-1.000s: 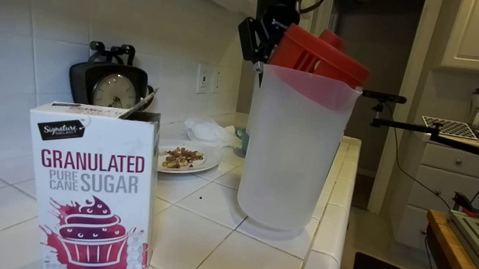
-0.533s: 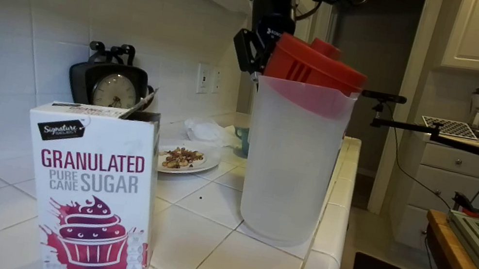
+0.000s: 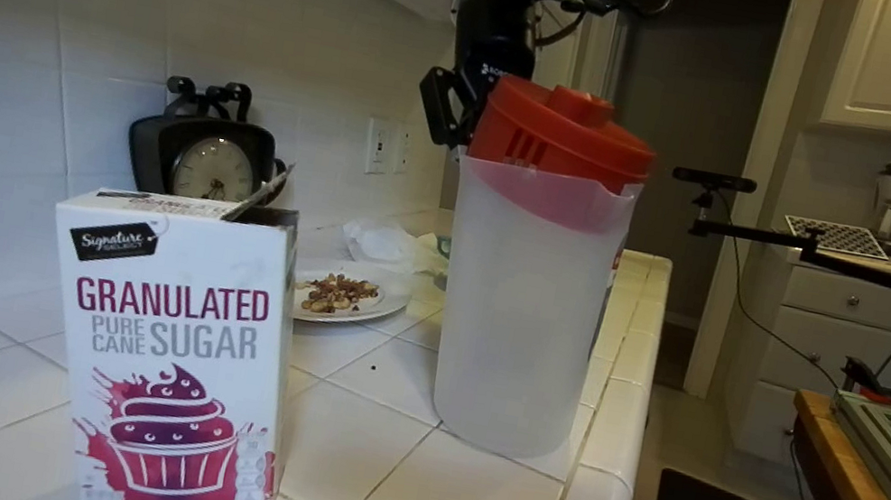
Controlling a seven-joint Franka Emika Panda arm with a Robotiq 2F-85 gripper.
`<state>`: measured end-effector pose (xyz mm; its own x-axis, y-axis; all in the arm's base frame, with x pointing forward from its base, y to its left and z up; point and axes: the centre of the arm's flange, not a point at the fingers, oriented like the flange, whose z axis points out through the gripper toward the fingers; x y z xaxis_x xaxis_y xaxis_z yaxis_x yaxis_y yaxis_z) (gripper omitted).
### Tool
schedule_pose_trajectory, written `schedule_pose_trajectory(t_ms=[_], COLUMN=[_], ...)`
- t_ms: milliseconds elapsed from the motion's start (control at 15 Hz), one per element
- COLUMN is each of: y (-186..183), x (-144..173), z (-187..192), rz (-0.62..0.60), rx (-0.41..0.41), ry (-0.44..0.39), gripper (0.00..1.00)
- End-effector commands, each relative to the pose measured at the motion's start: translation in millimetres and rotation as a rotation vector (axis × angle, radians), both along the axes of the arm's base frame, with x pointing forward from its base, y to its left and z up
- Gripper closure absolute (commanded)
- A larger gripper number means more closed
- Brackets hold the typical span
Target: Move the container to the left
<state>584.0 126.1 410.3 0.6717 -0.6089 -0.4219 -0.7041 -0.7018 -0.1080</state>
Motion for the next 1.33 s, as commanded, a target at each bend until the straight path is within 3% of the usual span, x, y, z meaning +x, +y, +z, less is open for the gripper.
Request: schedule_pose_trajectory(t_ms=[0,667,733,1200,1267], y=[0.7,0.8,0.8,0.6,0.5], x=[0.0,0.1,0.1,0.9,1.0], z=[0.3,0.3,0.3,0.4,0.6], rz=[-0.001,-0.002,-0.002,-0.001,0.001], rx=[-0.002,-0.004,-0.004,-0.006,-0.006], ry=[0.000,0.001,0.001,0.002,0.003], gripper=[0.66,0.66,0.91,0.91,0.41])
